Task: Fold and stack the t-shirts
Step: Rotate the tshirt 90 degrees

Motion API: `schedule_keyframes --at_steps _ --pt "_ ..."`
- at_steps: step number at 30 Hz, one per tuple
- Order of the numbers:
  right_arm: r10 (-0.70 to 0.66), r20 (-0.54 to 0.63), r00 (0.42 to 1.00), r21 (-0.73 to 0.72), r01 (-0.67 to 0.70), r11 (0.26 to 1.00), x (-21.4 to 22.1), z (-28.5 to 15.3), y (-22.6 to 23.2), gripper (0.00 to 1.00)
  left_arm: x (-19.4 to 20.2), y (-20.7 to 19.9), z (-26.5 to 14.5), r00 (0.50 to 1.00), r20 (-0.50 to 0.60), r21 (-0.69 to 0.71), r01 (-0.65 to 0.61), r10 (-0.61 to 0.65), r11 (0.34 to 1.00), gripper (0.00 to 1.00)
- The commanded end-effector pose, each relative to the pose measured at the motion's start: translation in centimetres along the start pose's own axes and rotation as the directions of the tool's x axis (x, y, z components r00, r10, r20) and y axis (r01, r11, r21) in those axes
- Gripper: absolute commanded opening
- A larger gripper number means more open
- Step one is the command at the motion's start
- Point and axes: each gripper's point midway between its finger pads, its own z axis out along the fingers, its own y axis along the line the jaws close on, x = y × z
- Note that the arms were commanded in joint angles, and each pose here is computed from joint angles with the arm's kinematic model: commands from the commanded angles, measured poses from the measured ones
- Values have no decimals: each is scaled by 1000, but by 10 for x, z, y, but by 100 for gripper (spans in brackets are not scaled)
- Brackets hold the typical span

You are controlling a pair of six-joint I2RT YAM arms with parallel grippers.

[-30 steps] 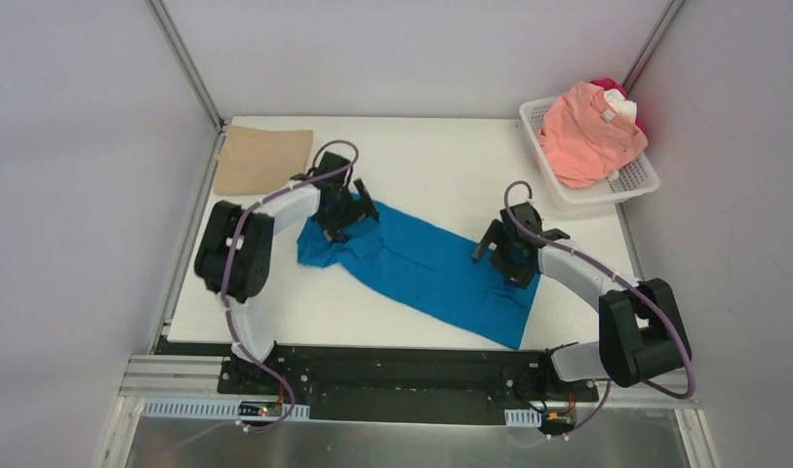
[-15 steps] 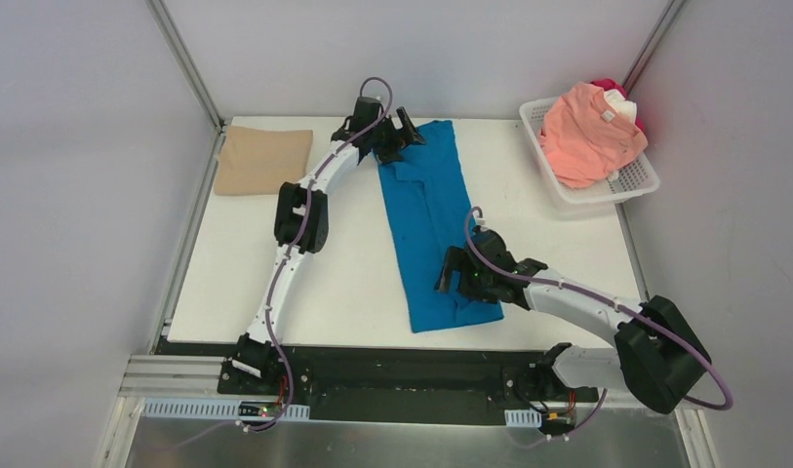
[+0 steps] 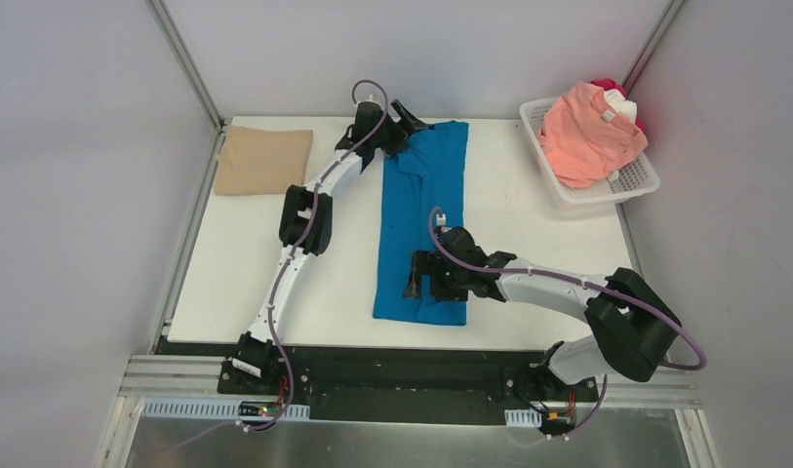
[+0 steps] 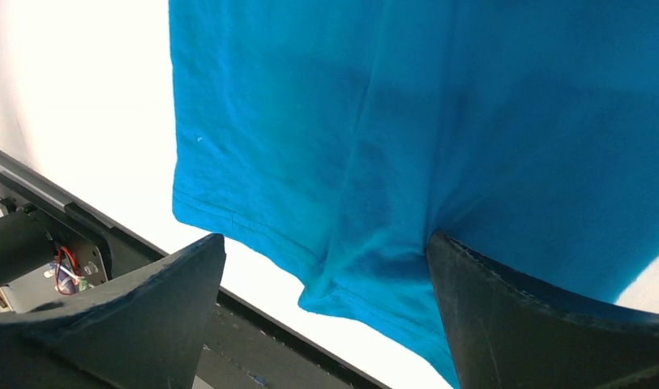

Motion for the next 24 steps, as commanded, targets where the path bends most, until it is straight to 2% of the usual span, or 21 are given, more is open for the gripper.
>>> schedule_keyframes --at_steps 1,5,9,12,14,17,18,20,22,23,24 --pt "35 -65 997 79 -30 996 24 -18 -15 99 -50 2 -13 986 151 -81 -64 75 995 99" --pt "47 93 995 45 -51 998 -6 -38 -4 100 -97 -64 -49 957 235 -35 -169 172 985 99" --pt "73 309 948 7 -79 997 -44 -69 4 100 -131 -152 -105 909 323 34 -291 265 956 99" --pt "88 385 919 -47 -76 996 -55 -90 11 100 -140 -205 -145 876 357 82 -374 323 924 99" --pt "101 412 906 -37 -93 995 -56 -101 5 100 -133 -225 -169 880 327 111 -399 346 910 99" --pt "132 466 875 33 -166 985 -52 -114 -22 100 -109 -239 -213 891 243 130 -422 384 897 99" --pt "148 483 863 60 -202 978 -49 -118 -33 100 -99 -232 -225 906 205 112 -397 370 911 99" --pt "167 509 845 102 -252 962 -43 -123 -53 100 -66 -209 -251 943 96 57 -324 318 944 99" --pt "174 516 839 106 -264 959 -35 -126 -64 100 -16 -179 -276 949 -20 31 -313 313 949 99" --pt "181 509 842 97 -264 959 -30 -125 -66 100 18 -144 -285 952 -89 -34 -297 293 954 99" --pt "188 498 847 82 -262 961 -26 -124 -66 100 41 -126 -298 947 -116 -78 -311 301 947 99"
